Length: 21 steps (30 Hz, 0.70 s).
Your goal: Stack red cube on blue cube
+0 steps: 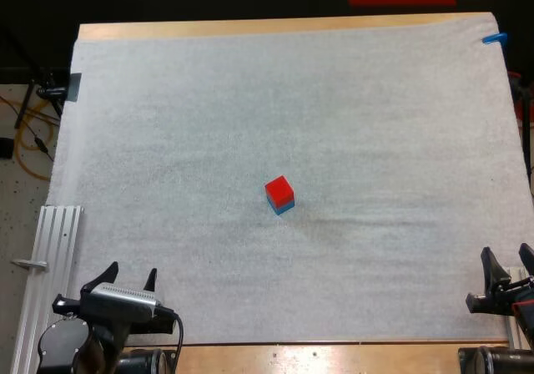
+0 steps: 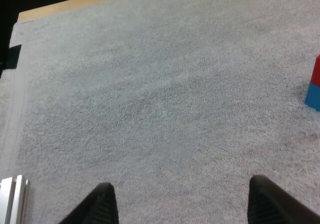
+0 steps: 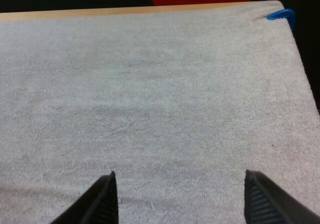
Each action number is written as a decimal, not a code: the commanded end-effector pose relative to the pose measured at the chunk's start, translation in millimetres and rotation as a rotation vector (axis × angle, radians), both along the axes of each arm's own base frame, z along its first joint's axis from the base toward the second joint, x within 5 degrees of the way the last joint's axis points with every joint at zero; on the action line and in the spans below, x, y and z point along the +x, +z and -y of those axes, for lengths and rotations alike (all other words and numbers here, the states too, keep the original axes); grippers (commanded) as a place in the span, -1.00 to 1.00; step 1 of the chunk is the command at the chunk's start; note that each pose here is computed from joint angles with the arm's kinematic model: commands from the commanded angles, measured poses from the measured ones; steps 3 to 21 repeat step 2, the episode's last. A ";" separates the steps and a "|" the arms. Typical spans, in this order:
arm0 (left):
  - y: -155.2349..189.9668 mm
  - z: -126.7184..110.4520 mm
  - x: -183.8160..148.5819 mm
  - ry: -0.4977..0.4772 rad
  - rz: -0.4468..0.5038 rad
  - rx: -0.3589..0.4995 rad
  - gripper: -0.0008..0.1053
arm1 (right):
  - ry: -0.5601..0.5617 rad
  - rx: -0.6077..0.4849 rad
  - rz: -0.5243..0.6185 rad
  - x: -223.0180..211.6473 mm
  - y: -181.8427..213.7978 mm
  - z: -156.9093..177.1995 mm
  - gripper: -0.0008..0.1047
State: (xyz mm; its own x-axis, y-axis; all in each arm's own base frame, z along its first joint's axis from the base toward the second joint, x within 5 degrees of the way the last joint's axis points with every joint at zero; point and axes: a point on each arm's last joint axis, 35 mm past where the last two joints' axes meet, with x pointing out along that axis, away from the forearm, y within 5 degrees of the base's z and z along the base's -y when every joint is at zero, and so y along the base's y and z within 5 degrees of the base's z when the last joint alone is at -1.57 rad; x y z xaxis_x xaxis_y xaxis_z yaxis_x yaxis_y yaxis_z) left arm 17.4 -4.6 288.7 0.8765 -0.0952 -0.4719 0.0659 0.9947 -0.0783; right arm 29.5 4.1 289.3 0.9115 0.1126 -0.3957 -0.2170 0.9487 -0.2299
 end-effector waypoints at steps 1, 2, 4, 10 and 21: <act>2.3 -0.5 1.6 0.012 0.002 -0.004 0.06 | 0.006 -0.004 0.005 0.7 2.1 -0.1 0.03; 2.3 -0.5 1.6 0.012 0.002 -0.004 0.06 | 0.006 -0.004 0.005 0.7 2.1 -0.1 0.03; 2.3 -0.5 1.6 0.012 0.002 -0.004 0.06 | 0.006 -0.004 0.005 0.7 2.1 -0.1 0.03; 2.3 -0.5 1.6 0.012 0.002 -0.004 0.06 | 0.006 -0.004 0.005 0.7 2.1 -0.1 0.03; 2.3 -0.5 1.6 0.012 0.002 -0.004 0.06 | 0.006 -0.004 0.005 0.7 2.1 -0.1 0.03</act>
